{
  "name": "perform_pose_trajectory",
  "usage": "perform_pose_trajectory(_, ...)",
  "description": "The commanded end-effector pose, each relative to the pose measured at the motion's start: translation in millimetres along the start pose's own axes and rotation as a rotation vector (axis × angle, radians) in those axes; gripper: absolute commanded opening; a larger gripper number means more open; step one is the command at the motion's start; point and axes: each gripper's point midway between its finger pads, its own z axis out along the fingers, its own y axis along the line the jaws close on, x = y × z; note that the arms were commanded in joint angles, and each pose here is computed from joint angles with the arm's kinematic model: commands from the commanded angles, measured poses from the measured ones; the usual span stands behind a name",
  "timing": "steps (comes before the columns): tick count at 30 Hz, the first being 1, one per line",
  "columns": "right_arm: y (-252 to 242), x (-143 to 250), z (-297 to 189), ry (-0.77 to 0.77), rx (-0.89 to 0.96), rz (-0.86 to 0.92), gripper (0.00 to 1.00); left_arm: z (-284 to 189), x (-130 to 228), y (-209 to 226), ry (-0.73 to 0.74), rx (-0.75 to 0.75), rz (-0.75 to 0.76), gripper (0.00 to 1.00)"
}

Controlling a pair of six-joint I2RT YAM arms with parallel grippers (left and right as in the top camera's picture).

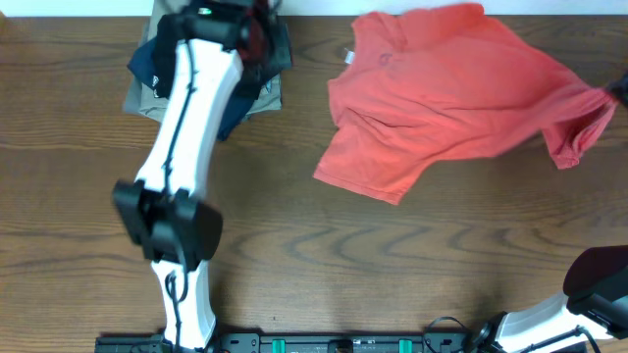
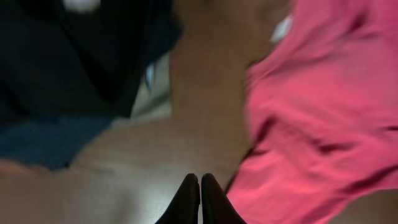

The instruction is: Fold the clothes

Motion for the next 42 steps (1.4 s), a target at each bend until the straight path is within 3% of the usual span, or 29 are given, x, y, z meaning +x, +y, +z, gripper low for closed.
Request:
perform_pose_trajectory(1, 10.6, 4.1, -15.3, -0.03, -0.02, -0.057, 0.01, -56.5, -4.4, -20.6, -0.087, 0.062, 0.027, 0.06)
perform_pose_trajectory(3, 7.9, 8.5, -10.7, -0.012, -0.017, -0.049, 0.03, -55.0, 11.5, -23.9, -0.033, 0.049, 0.04, 0.06)
perform_pose_trajectory(7, 5.3, 12.9, -7.5, 0.006, -0.011, -0.036, 0.23, -47.5, 51.5, -32.9, 0.099, 0.016, 0.081, 0.12)
perform_pose_trajectory(13, 0.3, 16.5, -7.5, 0.019, 0.016, -0.004, 0.24, -12.8, 110.9, -58.0, 0.261, 0.006, 0.171, 0.45)
perform_pose_trajectory(15, -0.3, 19.8, -7.6, 0.033, 0.019, 0.001, 0.51, 5.8, 129.3, -67.5, 0.301, 0.029, 0.194, 0.54)
perform_pose_trajectory(16, -0.7, 21.8, -7.7, 0.04, 0.021, 0.003, 0.71, 14.9, 136.8, -70.5, 0.313, 0.036, 0.203, 0.59)
perform_pose_trajectory(18, -1.6, 27.5, -7.9, 0.063, 0.025, 0.011, 0.85, 34.9, 152.3, -74.9, 0.338, 0.056, 0.216, 0.62)
perform_pose_trajectory(24, -0.7, 43.4, -7.8, 0.125, 0.032, 0.026, 0.87, 78.9, 191.3, -82.7, 0.413, 0.177, 0.204, 0.61)
perform_pose_trajectory(30, 3.1, 57.2, 1.0, 0.178, 0.033, 0.013, 0.86, 105.0, 211.4, -72.8, 0.425, 0.191, 0.201, 0.61)
perform_pose_trajectory(34, 4.2, 67.3, 10.5, 0.214, 0.033, 0.008, 0.85, 108.2, 212.3, -72.1, 0.421, 0.192, 0.201, 0.49)
perform_pose_trajectory(42, 10.9, 93.1, 34.6, 0.298, 0.032, -0.02, 0.79, 118.6, 210.2, -73.4, 0.412, 0.194, 0.184, 0.46)
